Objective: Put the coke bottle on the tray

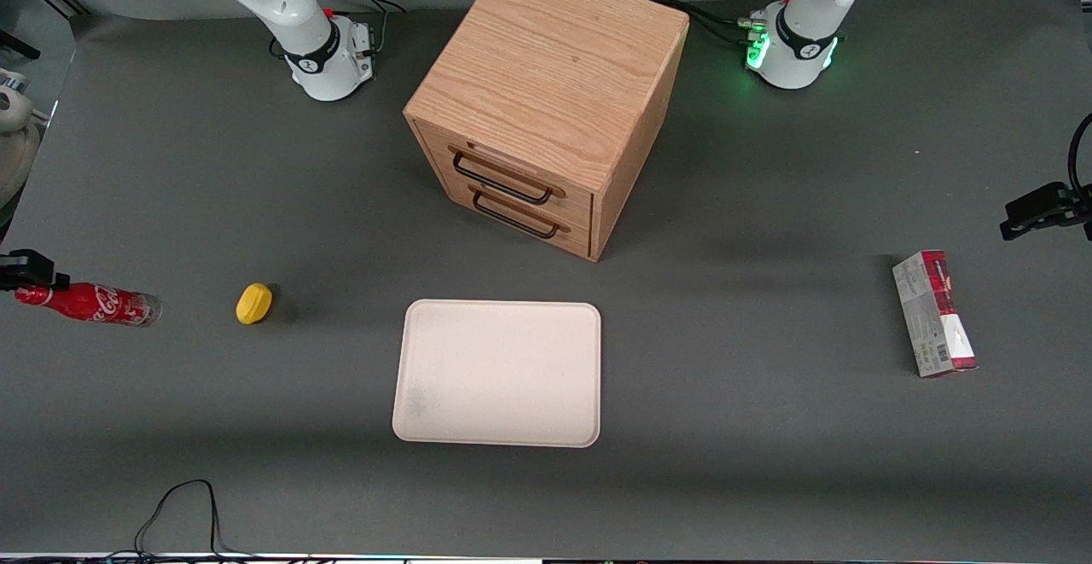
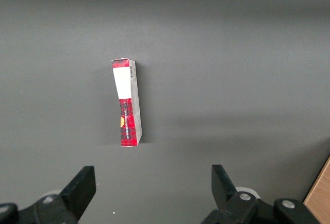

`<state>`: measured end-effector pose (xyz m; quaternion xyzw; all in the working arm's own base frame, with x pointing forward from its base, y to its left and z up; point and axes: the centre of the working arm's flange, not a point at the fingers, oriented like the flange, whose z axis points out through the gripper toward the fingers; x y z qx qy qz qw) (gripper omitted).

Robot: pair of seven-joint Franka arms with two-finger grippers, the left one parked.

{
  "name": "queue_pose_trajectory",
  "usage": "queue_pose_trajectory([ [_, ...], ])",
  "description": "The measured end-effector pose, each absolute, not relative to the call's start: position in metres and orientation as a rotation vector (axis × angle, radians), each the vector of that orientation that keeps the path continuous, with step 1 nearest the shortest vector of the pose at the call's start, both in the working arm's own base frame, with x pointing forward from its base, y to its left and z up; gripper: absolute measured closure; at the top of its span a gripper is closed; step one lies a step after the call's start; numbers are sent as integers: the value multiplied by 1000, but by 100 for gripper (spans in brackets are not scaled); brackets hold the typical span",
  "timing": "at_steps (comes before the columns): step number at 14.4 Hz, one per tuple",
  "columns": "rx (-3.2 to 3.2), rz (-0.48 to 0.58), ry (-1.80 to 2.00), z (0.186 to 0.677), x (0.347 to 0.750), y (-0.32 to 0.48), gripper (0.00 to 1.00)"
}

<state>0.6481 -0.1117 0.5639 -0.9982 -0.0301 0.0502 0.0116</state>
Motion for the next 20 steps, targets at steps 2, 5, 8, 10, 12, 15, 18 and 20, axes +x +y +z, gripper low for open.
queue_pose_trajectory([
  [2,-3128,163,10,562,656,-59,71],
  [5,-3140,159,150,544,671,39,71],
  [8,-3100,124,305,505,694,129,71],
  [10,-3058,88,385,470,709,171,71],
  [12,-3039,52,431,438,719,200,71],
  [15,-3021,8,464,400,728,225,71],
  [18,-3009,-38,474,370,736,237,71],
  [20,-3011,-48,469,357,738,240,71],
])
